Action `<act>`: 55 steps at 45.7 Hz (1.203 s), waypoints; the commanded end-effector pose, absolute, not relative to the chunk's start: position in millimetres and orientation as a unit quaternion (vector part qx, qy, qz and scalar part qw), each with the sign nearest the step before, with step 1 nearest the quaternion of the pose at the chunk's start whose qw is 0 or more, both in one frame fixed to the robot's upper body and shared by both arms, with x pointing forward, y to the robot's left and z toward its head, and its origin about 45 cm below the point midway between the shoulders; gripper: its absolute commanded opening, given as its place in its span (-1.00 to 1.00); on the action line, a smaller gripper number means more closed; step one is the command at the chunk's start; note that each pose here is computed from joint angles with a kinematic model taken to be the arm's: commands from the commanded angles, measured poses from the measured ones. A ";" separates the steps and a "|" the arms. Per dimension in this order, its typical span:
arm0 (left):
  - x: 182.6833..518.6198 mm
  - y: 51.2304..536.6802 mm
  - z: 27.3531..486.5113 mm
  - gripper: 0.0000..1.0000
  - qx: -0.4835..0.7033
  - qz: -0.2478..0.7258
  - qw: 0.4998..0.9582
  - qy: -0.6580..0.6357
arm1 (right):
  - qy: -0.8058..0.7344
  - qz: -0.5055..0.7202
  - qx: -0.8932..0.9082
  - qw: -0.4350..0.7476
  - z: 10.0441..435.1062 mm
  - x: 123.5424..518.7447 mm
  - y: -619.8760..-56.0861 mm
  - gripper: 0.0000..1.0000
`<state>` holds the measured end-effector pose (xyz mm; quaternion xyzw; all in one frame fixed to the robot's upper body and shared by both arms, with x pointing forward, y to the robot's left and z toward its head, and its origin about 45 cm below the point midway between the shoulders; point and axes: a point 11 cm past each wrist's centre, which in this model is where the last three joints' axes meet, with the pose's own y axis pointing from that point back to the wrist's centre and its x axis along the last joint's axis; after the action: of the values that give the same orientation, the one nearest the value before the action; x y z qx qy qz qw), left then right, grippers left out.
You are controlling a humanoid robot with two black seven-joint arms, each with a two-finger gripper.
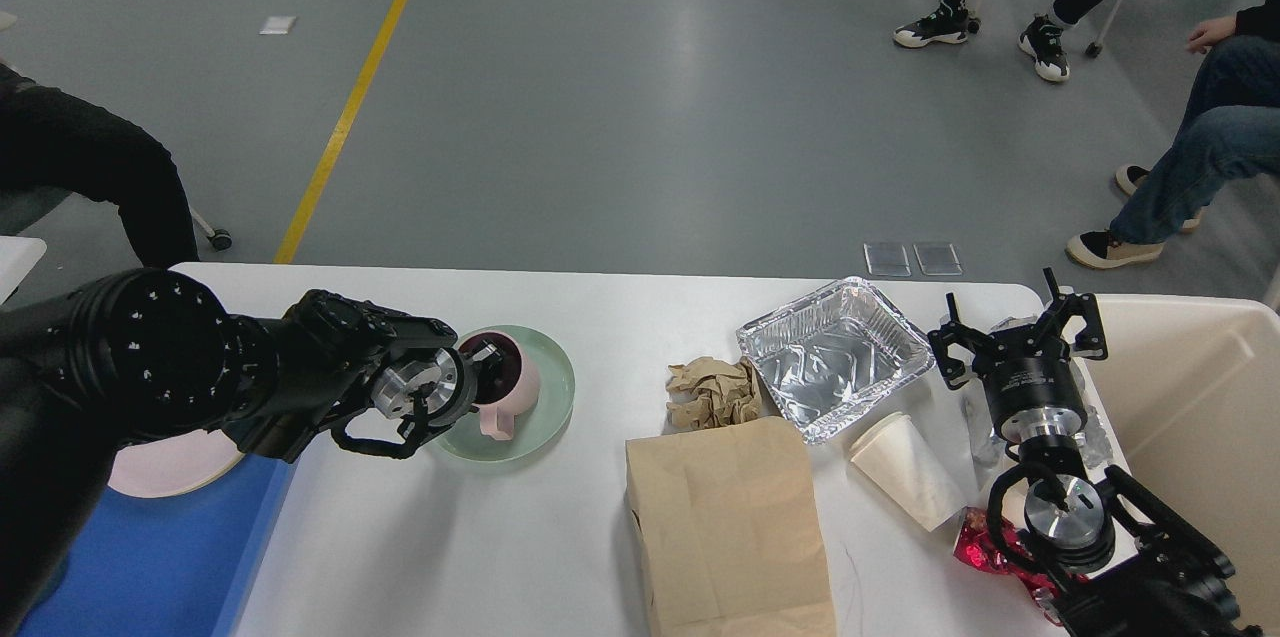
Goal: Tidy desktop
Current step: 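Lift the pink mug off the green saucer and carry it to the tray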
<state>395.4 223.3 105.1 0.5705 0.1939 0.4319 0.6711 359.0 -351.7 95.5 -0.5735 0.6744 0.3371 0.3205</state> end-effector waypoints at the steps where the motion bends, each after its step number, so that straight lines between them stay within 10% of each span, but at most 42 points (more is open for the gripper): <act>1: 397.8 227.3 114.5 -1.00 0.580 0.432 0.662 0.196 | 0.674 0.337 -0.574 0.320 95.4 359.0 -351.6 1.00; 28: 395.7 257.0 254.5 -1.00 0.656 0.338 0.659 0.146 | 0.675 0.337 -0.573 0.320 95.1 358.8 -352.0 1.00; 55: 310.0 237.3 412.7 -1.00 0.665 0.129 0.736 0.006 | 0.675 0.337 -0.573 0.320 95.3 358.9 -352.3 1.00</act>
<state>325.1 231.5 396.1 0.6686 -0.0043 0.1471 0.7289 358.9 -351.8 95.3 -0.5734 0.6746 0.3371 0.3202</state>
